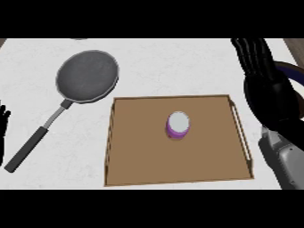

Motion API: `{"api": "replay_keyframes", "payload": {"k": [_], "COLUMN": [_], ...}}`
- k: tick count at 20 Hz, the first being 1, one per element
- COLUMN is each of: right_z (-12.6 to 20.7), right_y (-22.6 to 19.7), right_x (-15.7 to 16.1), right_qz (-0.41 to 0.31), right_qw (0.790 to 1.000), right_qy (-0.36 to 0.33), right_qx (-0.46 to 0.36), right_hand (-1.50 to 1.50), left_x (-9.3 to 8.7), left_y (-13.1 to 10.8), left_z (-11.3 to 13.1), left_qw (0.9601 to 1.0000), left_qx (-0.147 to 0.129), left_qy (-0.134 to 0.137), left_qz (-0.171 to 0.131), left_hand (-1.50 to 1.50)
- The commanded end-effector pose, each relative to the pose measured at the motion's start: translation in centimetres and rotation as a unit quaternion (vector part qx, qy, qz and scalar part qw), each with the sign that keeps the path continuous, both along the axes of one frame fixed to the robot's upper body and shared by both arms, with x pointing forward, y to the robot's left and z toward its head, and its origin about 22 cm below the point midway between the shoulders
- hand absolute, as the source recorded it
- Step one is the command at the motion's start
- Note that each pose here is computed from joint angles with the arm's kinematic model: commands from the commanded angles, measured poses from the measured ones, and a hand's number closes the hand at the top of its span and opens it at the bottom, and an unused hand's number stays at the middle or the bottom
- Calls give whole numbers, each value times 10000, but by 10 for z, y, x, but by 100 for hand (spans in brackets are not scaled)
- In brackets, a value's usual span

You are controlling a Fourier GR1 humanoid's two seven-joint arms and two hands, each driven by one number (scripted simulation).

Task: Pick the can from the tray and place it in the plate

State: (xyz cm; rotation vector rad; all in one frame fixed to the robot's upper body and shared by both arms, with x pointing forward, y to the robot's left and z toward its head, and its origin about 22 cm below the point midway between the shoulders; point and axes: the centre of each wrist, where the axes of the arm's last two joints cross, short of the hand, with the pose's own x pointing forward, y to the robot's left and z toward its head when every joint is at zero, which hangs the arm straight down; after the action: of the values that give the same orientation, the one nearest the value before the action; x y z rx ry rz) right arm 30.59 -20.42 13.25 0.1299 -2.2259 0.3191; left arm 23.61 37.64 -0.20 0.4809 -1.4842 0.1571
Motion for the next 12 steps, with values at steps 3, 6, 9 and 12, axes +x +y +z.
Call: {"api": "replay_keyframes", "payload": {"k": [3,6,9,12], "right_z": [-18,-33,-44,-84], "right_y": [34,60,-54,6], "right_x": [-7,-12,2,-23], "right_qz": [-351,-733,-2375,-3171], "right_qw": [9899,9640,9102,9176], "right_qy": [1260,2320,1117,1477], "right_qx": [545,1070,-3205,-1885], "right_hand": [150,150,150,150], "left_x": [8,9,0,-3], "left_y": [-48,-72,-57,-81], "left_z": [-13,-18,-25,-34], "left_qw": [9979,9925,9930,9882], "left_qx": [-94,-94,-259,-465], "left_qy": [432,818,887,1157], "left_qz": [-477,-903,-730,-889], "left_hand": [0,0,0,0]}}
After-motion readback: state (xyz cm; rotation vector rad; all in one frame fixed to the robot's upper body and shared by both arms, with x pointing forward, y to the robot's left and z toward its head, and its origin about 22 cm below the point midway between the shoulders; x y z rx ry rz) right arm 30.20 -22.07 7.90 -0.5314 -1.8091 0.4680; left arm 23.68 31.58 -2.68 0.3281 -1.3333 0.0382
